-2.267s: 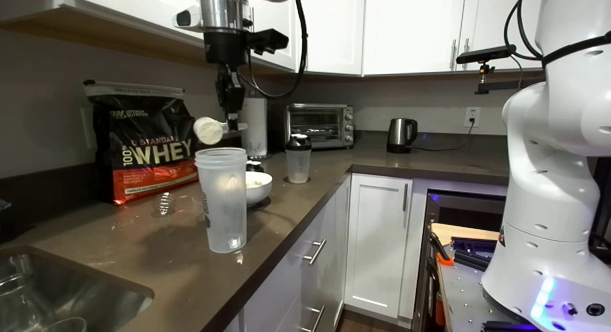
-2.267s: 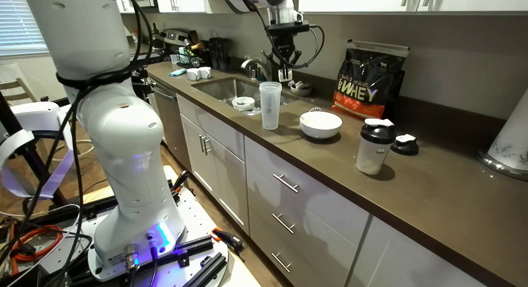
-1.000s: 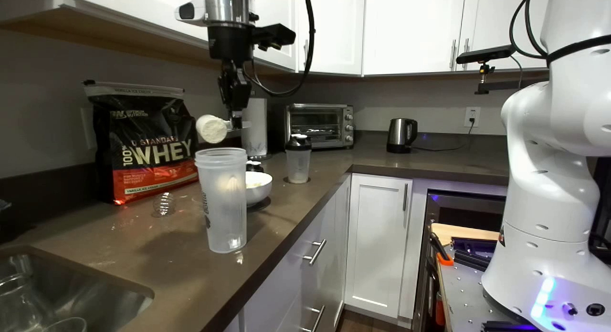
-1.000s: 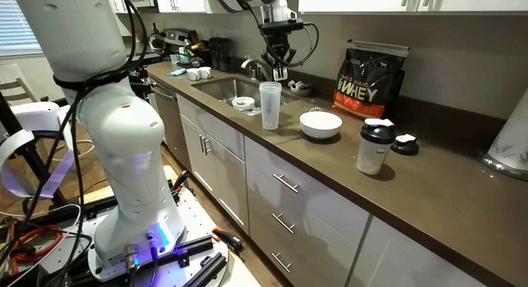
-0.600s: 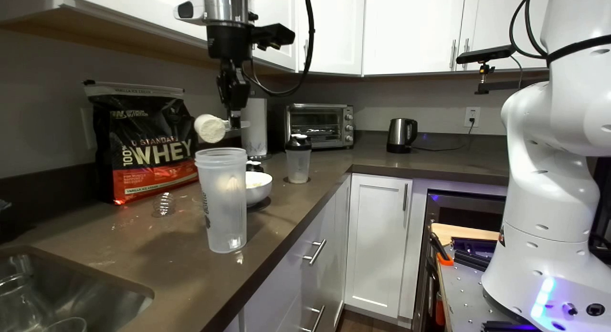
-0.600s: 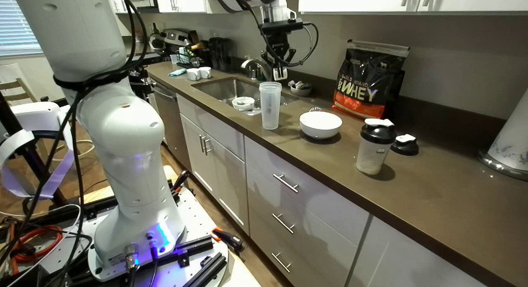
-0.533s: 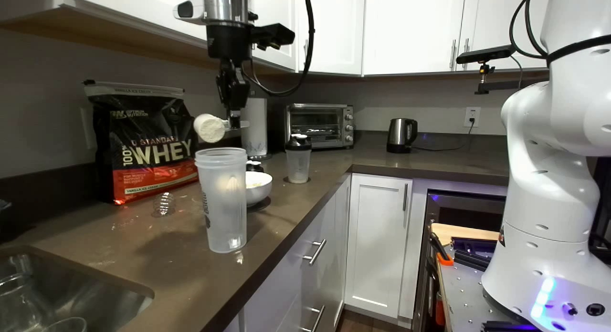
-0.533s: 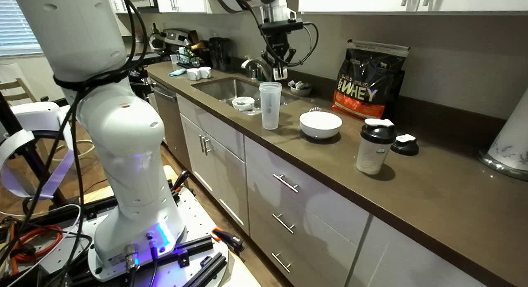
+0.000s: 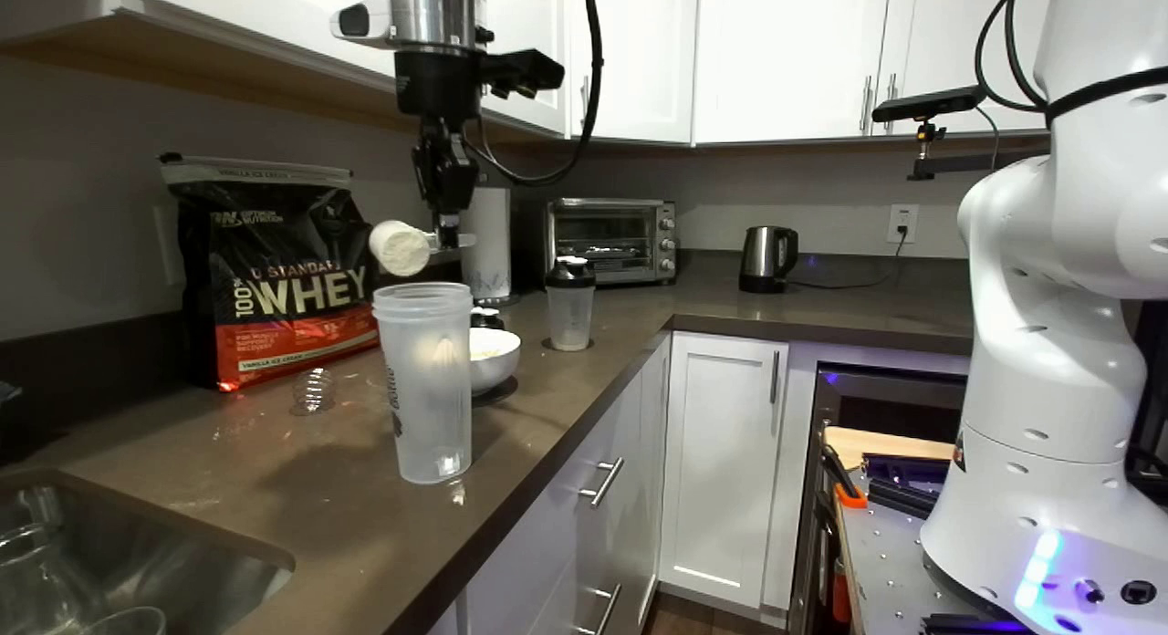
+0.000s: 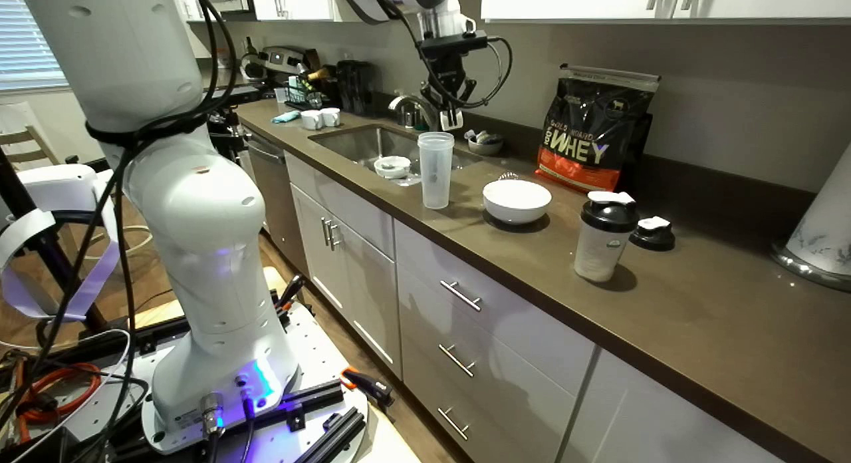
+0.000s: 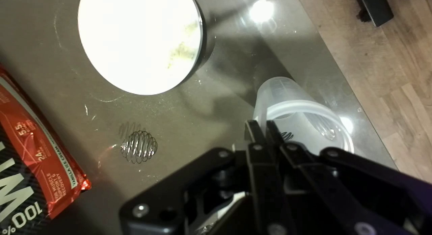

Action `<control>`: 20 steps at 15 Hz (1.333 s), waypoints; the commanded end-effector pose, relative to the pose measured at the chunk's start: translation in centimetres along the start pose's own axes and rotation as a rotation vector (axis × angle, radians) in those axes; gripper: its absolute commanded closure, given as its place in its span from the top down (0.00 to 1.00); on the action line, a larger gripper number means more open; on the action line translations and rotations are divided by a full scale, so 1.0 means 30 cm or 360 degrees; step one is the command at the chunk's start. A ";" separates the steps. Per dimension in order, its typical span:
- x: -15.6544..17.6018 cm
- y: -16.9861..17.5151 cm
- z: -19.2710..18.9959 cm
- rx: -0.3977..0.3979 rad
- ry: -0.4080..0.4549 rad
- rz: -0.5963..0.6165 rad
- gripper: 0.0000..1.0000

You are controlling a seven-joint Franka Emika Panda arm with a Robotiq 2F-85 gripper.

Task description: Put one scoop of the contents from the white bowl into the left cup

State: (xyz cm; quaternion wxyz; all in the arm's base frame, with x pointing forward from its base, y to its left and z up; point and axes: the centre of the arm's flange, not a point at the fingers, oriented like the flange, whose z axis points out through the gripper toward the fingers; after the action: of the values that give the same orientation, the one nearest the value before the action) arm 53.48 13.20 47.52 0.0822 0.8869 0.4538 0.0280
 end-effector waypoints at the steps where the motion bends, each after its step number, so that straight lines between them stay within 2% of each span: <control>1: -0.030 -0.044 0.002 -0.0075 0.0016 -0.0002 0.01; 10: -0.043 -0.079 0.005 -0.0210 0.0064 -0.0030 0.01; 20: -0.057 -0.117 0.001 -0.0254 0.0081 -0.0050 0.01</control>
State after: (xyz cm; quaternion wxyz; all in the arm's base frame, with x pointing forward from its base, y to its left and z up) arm 50.99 13.69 46.89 0.1243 0.8722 0.4683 0.0680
